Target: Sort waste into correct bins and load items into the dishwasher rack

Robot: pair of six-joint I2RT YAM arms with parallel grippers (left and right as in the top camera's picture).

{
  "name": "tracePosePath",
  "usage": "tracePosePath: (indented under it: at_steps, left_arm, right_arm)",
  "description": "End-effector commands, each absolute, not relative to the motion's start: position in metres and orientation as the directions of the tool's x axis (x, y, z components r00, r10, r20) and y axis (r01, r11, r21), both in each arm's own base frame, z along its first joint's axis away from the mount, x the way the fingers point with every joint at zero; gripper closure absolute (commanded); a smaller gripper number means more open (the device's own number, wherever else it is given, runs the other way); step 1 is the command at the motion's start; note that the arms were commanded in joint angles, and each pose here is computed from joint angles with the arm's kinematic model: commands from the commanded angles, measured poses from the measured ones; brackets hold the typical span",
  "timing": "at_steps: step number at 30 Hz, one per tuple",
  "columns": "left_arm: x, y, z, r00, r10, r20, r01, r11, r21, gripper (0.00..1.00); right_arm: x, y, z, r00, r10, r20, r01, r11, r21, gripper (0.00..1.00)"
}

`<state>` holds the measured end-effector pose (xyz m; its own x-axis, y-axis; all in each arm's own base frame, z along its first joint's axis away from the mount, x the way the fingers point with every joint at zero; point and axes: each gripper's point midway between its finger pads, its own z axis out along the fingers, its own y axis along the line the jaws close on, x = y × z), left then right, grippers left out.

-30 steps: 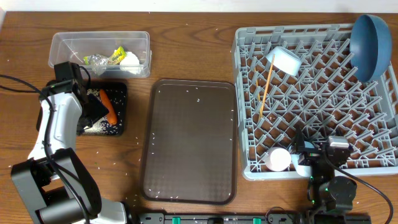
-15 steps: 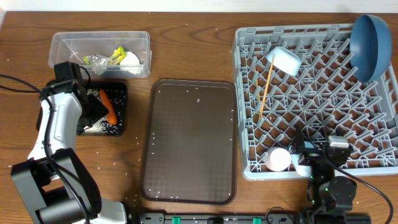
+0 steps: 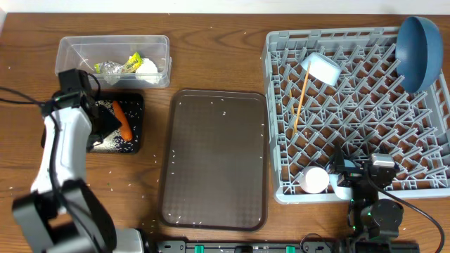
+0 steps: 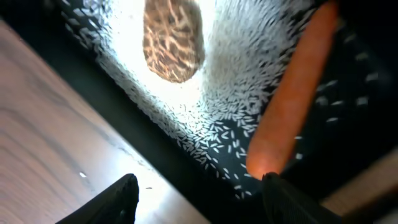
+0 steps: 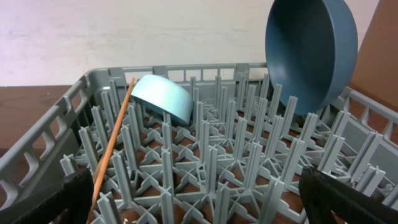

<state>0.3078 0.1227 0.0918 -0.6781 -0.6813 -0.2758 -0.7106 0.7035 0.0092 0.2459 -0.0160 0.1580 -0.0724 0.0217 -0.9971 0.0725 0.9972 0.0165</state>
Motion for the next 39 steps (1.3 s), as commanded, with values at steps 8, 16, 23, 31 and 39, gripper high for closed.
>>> tracePosePath:
  at_steps: [8,16,23,31,39]
  left_arm:
    - [0.331,0.079,0.202,-0.577,-0.431,-0.694,-0.455,0.875,-0.165,0.36]
    - [0.317,0.038,0.207,-0.327,-0.205,-0.922,-0.143,0.976,-0.167,0.36]
    - [0.280,0.032,0.158,-0.182,-0.209,-0.961,-0.123,0.974,-0.189,0.36]
    - [0.263,0.028,0.144,-0.115,-0.222,-0.968,-0.116,0.971,-0.208,0.35]
    - [0.252,0.032,0.133,-0.150,-0.214,-0.965,-0.168,0.968,-0.188,0.36]
  right_arm:
    - [0.246,-0.013,0.158,-0.070,0.020,-0.997,0.060,0.998,0.016,0.01]
    - [0.246,-0.013,0.158,-0.070,0.020,-0.997,0.060,0.998,0.016,0.01]
    - [0.246,-0.013,0.158,-0.070,0.020,-0.997,0.060,0.998,0.016,0.01]
    - [0.246,-0.013,0.158,-0.070,0.020,-0.997,0.060,0.998,0.016,0.01]
    - [0.246,-0.013,0.158,-0.070,0.020,-0.997,0.060,0.998,0.016,0.01]
